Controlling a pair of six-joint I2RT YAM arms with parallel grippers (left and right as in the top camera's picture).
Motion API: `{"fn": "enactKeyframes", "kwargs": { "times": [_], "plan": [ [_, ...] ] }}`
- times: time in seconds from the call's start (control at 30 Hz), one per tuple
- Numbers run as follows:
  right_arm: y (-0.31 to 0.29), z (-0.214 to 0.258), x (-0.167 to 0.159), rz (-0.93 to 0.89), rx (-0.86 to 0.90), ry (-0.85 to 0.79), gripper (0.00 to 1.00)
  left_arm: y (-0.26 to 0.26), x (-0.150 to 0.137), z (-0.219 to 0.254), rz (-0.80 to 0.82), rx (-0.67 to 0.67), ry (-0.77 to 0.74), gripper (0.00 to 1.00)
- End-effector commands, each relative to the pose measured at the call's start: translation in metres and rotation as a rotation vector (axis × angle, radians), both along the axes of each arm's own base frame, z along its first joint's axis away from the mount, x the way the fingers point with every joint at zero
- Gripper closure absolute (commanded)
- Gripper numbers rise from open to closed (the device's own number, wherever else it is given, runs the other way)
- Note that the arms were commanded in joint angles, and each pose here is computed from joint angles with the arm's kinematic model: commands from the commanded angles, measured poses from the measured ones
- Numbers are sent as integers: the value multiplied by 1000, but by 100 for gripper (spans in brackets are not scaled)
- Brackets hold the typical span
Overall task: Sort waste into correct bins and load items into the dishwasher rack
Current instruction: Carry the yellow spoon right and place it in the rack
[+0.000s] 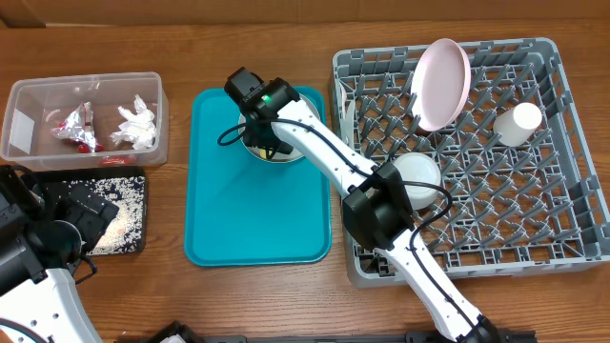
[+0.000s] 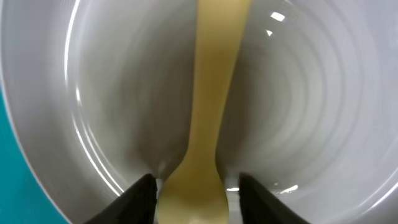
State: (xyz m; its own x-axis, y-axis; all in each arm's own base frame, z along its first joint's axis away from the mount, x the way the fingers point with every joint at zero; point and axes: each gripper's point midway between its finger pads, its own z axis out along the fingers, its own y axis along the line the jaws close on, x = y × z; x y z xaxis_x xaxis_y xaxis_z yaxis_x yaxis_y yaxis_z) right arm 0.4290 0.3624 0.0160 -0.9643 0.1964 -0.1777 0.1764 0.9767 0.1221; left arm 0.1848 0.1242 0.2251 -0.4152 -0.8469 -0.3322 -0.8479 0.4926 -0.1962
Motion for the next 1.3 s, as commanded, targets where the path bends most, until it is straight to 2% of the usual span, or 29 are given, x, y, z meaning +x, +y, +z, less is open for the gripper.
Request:
{"fn": "enactKeyframes", "kwargs": {
  "times": [0.0,0.1,0.37,0.53,0.63,0.73,0.83,1.0,1.27],
  "plan": [
    [-3,-19,-4,-6,-26,32,64,3,-2,-2,24,0,7,0],
    [-12,-20,-6,-12,-45,53,71,3,-2,-2,24,0,7,0],
    [-34,-19,-4,6,-82,92,75,3,-2,-2,24,0,7,0],
    [-45,-9,1,-4,-80,100,91,3,-2,-2,24,0,6,0],
    [-50,2,6,0,-73,89,96,3,-2,-2,24,0,6,0],
    [-56,17,11,-1,-61,70,96,3,-2,-2,24,0,7,0],
    [-61,39,18,23,-49,29,96,3,-2,-2,24,0,7,0],
    [-81,104,30,56,-12,-74,96,3,-2,-2,24,0,7,0],
    [-153,206,27,97,-10,-193,96,3,-2,-2,24,0,6,0]
  ]
}}
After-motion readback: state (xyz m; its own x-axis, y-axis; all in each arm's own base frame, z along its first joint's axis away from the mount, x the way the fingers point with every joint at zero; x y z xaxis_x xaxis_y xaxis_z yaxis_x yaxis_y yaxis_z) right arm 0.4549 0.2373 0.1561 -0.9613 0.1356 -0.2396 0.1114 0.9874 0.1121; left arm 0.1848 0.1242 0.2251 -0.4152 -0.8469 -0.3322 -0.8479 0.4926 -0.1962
